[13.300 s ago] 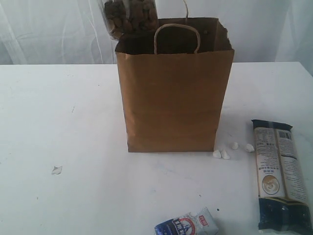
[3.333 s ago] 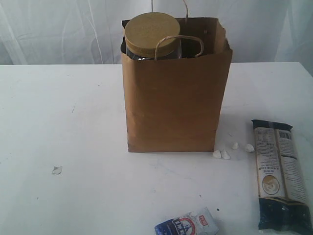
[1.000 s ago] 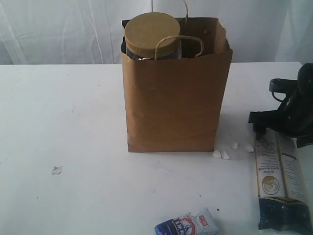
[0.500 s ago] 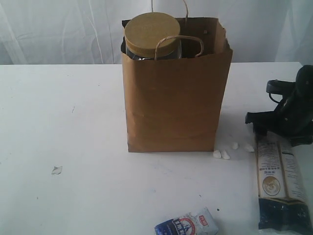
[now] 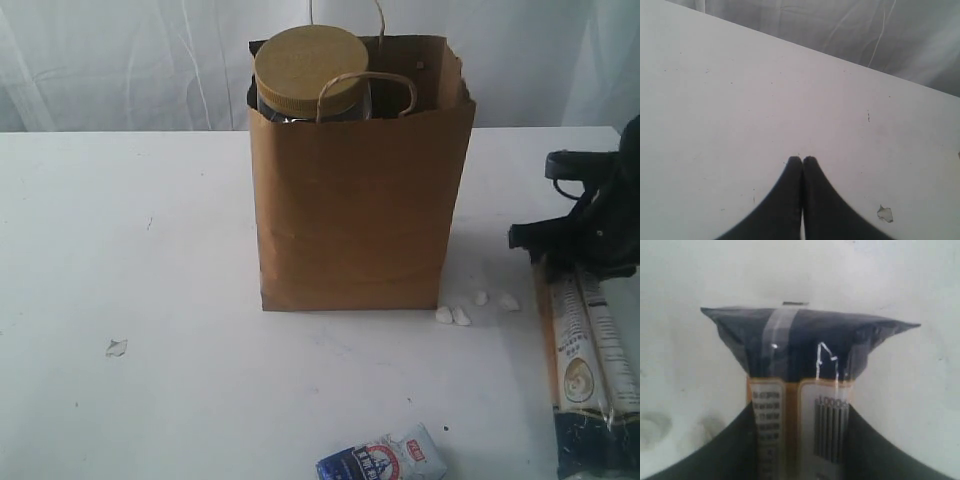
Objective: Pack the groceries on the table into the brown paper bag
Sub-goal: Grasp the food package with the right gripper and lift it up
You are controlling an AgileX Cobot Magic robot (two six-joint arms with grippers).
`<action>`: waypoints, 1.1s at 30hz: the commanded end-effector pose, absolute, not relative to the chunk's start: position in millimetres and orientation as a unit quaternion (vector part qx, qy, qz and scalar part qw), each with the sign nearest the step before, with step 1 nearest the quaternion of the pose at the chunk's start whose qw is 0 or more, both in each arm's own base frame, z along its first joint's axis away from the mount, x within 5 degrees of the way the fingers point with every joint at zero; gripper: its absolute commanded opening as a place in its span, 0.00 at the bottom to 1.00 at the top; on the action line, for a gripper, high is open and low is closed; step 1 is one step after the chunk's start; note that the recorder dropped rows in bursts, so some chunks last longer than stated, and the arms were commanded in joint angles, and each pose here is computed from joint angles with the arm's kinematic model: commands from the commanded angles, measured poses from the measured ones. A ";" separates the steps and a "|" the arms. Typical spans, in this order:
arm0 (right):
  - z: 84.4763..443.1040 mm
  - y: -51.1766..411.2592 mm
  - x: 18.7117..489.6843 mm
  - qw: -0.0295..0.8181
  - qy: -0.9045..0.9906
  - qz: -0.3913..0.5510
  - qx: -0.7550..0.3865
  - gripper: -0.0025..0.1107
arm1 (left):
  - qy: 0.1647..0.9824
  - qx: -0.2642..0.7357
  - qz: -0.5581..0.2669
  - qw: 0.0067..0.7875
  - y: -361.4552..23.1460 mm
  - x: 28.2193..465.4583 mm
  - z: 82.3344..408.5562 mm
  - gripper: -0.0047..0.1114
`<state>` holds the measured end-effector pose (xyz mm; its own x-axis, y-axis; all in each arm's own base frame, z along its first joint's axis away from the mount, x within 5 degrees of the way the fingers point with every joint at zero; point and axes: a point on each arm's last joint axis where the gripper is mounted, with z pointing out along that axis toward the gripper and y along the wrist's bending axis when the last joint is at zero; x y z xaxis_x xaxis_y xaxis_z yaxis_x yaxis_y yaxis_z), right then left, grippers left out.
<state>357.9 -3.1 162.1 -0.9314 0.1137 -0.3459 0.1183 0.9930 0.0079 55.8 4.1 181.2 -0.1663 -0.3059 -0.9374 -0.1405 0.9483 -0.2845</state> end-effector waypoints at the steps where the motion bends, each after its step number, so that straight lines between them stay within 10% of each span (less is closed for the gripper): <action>1: 225.1 -5.9 344.1 0.254 0.967 -0.025 -0.004 0.02 | 0.761 -0.149 -0.073 0.627 3.5 55.6 180.0 0.04; 22: 451.2 -5.4 235.2 0.560 0.827 -0.044 -0.020 0.02 | 0.762 -0.150 -0.073 0.626 3.5 55.6 179.9 0.04; 33: 539.9 29.4 229.7 0.695 0.689 0.202 -0.038 0.02 | 0.762 -0.151 -0.074 0.625 3.4 55.6 179.7 0.04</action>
